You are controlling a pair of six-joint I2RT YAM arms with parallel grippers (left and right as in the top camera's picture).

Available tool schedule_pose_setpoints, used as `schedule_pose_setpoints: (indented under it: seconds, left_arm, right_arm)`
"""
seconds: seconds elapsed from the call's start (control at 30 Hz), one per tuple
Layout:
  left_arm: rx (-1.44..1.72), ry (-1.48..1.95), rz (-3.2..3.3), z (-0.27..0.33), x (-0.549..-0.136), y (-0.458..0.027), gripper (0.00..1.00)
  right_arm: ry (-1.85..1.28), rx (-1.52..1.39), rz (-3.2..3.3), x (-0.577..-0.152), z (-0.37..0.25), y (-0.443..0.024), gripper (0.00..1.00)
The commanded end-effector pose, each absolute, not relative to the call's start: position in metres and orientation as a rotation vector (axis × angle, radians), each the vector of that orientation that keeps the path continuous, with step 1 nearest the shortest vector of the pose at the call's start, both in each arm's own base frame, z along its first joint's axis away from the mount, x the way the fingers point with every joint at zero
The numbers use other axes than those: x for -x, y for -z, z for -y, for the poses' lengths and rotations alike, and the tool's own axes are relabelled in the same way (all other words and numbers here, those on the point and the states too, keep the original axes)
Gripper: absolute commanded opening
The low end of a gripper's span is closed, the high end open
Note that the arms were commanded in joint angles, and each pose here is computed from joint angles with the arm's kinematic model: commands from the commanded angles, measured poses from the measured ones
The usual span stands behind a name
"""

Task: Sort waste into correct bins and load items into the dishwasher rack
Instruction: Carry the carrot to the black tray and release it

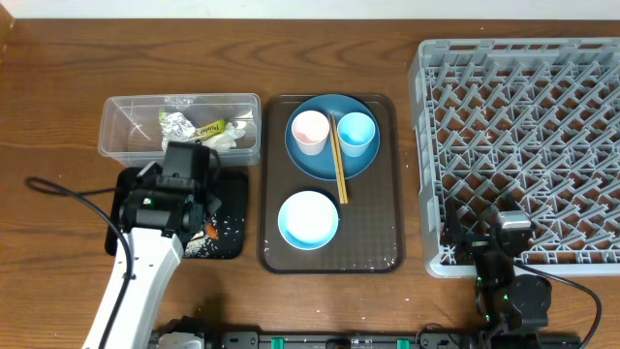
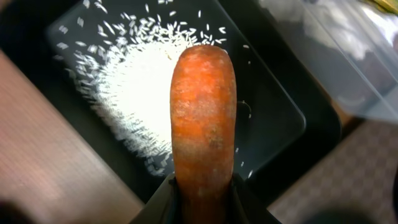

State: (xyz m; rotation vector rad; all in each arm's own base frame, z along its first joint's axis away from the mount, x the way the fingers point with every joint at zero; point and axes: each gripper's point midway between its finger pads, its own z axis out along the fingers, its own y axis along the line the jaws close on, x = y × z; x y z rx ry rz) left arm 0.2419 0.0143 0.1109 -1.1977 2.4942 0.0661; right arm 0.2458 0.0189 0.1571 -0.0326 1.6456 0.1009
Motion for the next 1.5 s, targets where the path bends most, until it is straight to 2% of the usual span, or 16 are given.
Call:
schedule_pose_setpoints:
  seconds: [0.0,0.17,0.4,0.63,0.83,0.93,1.23,1.47]
  left_arm:
    - [1.313,0.053,-2.484,-0.008,-0.239,-0.09,0.09]
    - [1.404,0.162,-2.406,-0.003,-0.246,-0.065,0.09]
    - [1.377,0.218,-2.334,-0.003,-0.262,-0.061,0.11]
    - [1.507,0.158,-2.305,-0.009,-0.258,-0.045,0.11]
    - [1.505,0.15,-2.278,-0.011,-0.273,-0.036,0.12]
    - [1.495,0.167,-2.261,-0.011,-0.279,-0.037,0.25]
    - [1.455,0.17,-2.27,-0.011,-0.283,-0.04,0.38]
    - [1.138,0.325,-2.37,0.013,-0.308,-0.075,0.43]
  right_arm:
    - [-0.106,0.039,-1.645,-0.245,-0.021,-0.157,0.99]
    - [-0.106,0.039,-1.645,-0.245,-0.021,-0.157,0.99]
    - [-0.106,0.039,-1.645,-0.245,-0.021,-0.157,0.99]
    - [-0.106,0.039,-1.645,-0.245,-0.021,-0.157,0.99]
    - [-0.106,0.039,-1.645,-0.245,-0.021,-0.157,0.99]
    - [-0.106,0.039,-1.645,-0.245,-0.021,-0.157,0.99]
    - [-0.106,0.039,-1.645,-0.245,-0.021,-0.157,0.99]
    - [-0.106,0.039,-1.645,-0.245,-0.021,-0.157,0.99]
